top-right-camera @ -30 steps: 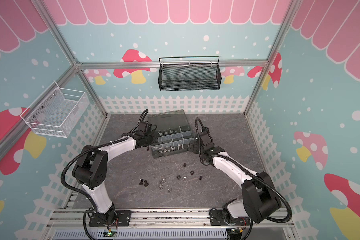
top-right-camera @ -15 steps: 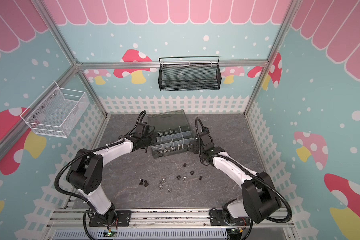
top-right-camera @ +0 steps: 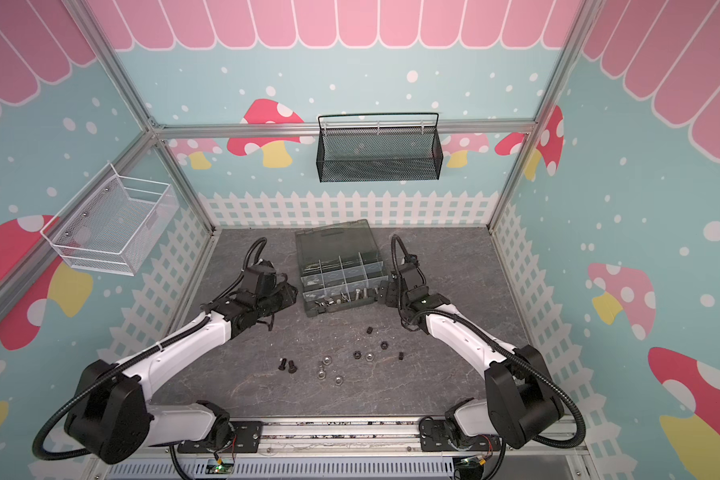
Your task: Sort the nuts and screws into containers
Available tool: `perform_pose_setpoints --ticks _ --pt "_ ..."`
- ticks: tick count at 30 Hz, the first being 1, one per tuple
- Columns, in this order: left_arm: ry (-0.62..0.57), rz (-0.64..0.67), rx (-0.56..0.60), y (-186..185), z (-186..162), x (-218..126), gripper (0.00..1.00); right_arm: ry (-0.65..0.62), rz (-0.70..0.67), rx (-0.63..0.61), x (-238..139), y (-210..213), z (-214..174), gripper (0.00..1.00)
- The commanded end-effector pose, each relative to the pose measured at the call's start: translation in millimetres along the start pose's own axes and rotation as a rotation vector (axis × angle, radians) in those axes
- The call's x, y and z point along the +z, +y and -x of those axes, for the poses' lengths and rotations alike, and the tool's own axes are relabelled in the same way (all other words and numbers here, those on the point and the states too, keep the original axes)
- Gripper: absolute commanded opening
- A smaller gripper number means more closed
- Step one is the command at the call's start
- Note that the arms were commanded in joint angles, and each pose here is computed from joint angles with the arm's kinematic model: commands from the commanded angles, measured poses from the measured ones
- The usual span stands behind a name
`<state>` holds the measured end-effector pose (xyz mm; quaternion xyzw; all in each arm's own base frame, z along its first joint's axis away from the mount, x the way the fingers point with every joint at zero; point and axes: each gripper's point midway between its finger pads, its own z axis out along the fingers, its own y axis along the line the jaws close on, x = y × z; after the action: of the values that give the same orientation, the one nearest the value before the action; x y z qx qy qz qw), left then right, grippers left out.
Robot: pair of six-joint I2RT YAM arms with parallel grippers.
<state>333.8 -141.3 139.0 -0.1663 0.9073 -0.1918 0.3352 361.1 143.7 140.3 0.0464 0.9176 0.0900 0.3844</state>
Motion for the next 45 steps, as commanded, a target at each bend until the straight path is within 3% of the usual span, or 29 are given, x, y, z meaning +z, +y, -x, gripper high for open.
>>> perform_pose_setpoints --ticks 1,6,12,27,45 --pt "0.079 0.112 0.003 33 -41 -16 0.4 -0.023 0.013 0.026 -4 2 7 0.98" --pt "0.191 0.173 -0.023 66 -94 -37 0.4 -0.015 0.025 0.031 -1 4 4 0.98" --pt "0.256 0.187 -0.046 83 -126 -46 0.39 0.007 0.039 0.039 5 7 -2 0.98" --pt "0.393 0.251 0.077 88 -146 -28 0.33 0.011 0.03 0.035 7 4 -5 0.98" --pt "0.42 0.349 0.129 102 -150 -17 0.3 0.014 0.011 0.031 9 2 -5 0.98"
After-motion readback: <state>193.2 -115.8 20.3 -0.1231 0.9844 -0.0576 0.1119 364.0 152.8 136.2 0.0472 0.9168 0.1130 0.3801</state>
